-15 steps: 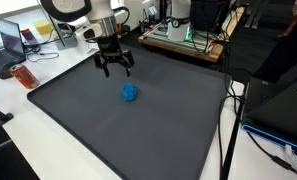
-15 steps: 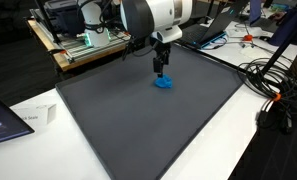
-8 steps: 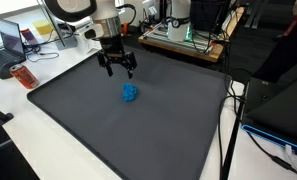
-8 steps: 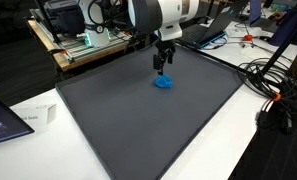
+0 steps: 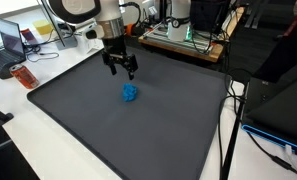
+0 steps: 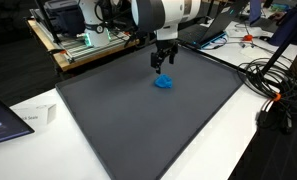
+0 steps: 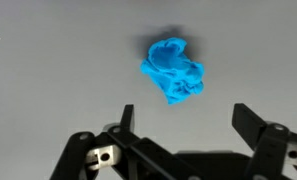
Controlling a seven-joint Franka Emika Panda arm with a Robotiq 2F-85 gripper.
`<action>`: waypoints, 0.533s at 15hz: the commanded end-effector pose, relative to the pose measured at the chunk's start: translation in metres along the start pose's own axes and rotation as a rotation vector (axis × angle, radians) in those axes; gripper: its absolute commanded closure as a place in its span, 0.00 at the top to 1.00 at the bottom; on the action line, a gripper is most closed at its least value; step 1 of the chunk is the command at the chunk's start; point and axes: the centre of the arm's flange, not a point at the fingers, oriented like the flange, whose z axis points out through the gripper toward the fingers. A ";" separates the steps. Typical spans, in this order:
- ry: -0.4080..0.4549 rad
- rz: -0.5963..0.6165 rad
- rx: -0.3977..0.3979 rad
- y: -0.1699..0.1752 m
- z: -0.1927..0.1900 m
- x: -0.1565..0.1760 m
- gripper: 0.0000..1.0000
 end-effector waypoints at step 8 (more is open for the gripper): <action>-0.068 0.081 -0.087 -0.018 -0.020 0.015 1.00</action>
